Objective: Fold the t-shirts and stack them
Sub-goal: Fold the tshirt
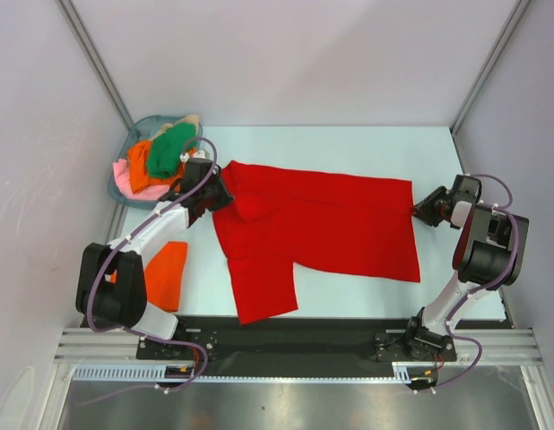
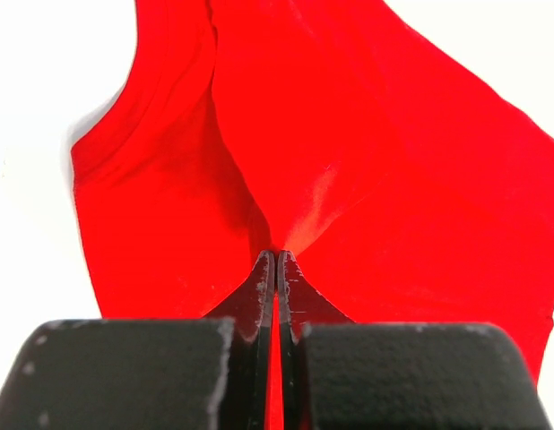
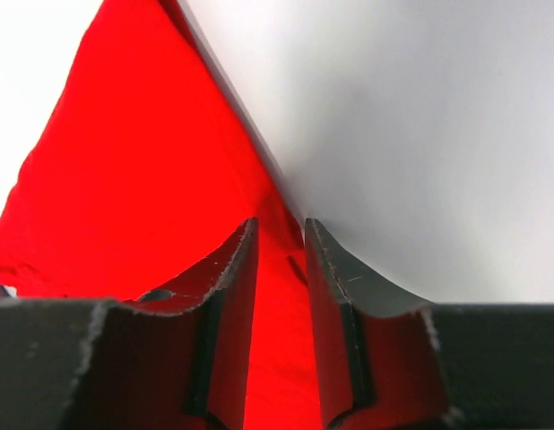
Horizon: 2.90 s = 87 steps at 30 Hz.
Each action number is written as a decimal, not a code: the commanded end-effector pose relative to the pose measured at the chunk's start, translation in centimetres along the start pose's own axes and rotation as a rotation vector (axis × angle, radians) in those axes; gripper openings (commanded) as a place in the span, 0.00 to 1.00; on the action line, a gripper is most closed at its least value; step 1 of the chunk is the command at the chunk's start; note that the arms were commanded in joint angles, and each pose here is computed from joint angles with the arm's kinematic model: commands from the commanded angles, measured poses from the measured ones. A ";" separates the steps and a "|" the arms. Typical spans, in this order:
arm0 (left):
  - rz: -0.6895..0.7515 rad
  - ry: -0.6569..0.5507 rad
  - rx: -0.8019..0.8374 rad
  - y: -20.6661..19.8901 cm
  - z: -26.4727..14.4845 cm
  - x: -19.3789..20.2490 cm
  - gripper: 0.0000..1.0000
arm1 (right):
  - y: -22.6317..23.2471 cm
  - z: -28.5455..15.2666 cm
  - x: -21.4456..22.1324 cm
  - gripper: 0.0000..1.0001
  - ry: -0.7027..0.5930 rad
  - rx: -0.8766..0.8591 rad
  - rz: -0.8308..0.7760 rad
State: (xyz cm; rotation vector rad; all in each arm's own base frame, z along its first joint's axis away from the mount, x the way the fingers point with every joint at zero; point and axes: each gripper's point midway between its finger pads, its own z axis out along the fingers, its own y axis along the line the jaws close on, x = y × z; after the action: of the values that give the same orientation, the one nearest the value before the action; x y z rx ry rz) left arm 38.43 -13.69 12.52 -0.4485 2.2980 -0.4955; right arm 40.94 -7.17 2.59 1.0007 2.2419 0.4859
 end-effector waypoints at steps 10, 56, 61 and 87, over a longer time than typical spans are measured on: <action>0.007 -0.086 0.078 -3.2 -2.1 -3.4 0.01 | -0.4 0.3 1.0 0.22 0.023 0.002 0.016; 0.172 -0.538 0.509 -16.7 5.0 -25.2 0.00 | 16.3 3.6 -16.6 0.00 -0.234 -0.330 -0.064; 0.161 -0.521 0.510 -16.3 5.1 -25.1 0.00 | 16.2 3.1 -16.7 0.00 -0.226 -0.327 -0.062; 0.049 -0.312 0.365 -9.2 0.7 -16.3 0.00 | 10.4 0.9 -10.5 0.00 -0.070 -0.199 -0.054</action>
State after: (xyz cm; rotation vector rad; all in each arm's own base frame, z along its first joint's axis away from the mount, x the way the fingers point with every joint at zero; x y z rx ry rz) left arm 52.73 -15.24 24.68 -0.2479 1.8748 -0.7313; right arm 53.15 -8.22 9.29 0.8941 2.1273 0.6457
